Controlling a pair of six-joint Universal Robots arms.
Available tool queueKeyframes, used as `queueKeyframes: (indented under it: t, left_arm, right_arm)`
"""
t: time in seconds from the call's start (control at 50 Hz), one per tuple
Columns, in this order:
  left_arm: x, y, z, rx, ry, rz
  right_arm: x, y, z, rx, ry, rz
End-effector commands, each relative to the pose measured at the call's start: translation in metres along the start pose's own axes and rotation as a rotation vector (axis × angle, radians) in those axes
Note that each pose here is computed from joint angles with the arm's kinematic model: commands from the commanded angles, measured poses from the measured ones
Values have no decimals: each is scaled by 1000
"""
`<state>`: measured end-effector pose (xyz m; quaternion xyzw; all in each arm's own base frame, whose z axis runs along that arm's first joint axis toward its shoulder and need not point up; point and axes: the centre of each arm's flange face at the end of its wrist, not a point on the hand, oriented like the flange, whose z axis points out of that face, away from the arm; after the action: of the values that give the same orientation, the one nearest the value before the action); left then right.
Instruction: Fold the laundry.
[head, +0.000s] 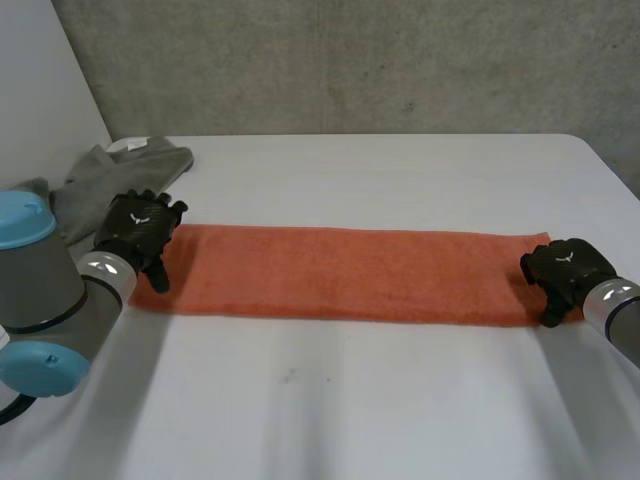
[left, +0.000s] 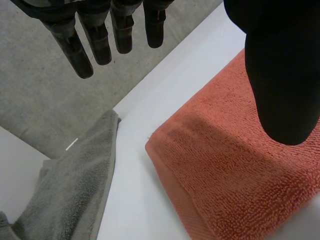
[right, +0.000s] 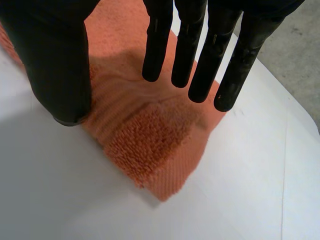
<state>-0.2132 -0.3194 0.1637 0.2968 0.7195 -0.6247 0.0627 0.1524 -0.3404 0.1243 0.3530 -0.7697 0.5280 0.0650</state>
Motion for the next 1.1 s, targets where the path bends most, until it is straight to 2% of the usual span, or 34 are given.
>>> queueKeyframes:
  t: [0.02,0.26,0.36,0.46,0.56,0.6,0.66,0.72,0.74,0.8,0.82,0.86,0.88,0.94,0.96,1.04,1.1]
  left_arm:
    - [-1,-1,0,3,-1,1]
    - [-3,-5,-6,12,-8,1]
    - [-3,-5,-9,11,-7,0]
    - [-4,-6,-12,10,-11,0]
    - [-4,-9,-14,18,-13,-1]
    - [-6,-11,-15,24,-17,-1]
    - [-7,-13,-16,30,-20,0]
    - [-8,-16,-18,39,-26,-1]
    - [-9,-17,-18,41,-28,-1]
    - [-10,-19,-20,47,-31,-1]
    - [-11,-20,-21,50,-34,-2]
    - [-11,-21,-22,52,-37,-6]
    - [-11,-21,-22,52,-37,-11]
    - [-11,-22,-23,55,-34,-33]
    - [-11,-22,-23,55,-34,-36]
    - [-9,-21,-25,52,-27,-47]
    - [-4,-21,-26,54,-13,-45]
  right_arm:
    - [17,13,11,-36,29,-9]
    - [59,27,8,-90,112,-6]
    - [99,41,6,-124,200,-22]
    - [147,51,-2,-167,314,-141]
    - [150,33,0,-130,331,-213]
    - [123,-15,0,-4,299,-243]
    - [91,-63,-6,134,249,-251]
    - [56,-94,-11,235,182,-272]
    - [26,-116,-15,307,127,-299]
    - [-21,-146,-26,425,46,-350]
    - [-56,-164,-33,506,-13,-381]
    - [-88,-175,-39,571,-71,-402]
    - [-119,-184,-45,629,-129,-419]
    - [-158,-187,-50,673,-219,-440]
    - [-186,-183,-53,692,-293,-455]
    - [-244,-164,-61,720,-467,-497]
    - [-265,-150,-61,709,-526,-517]
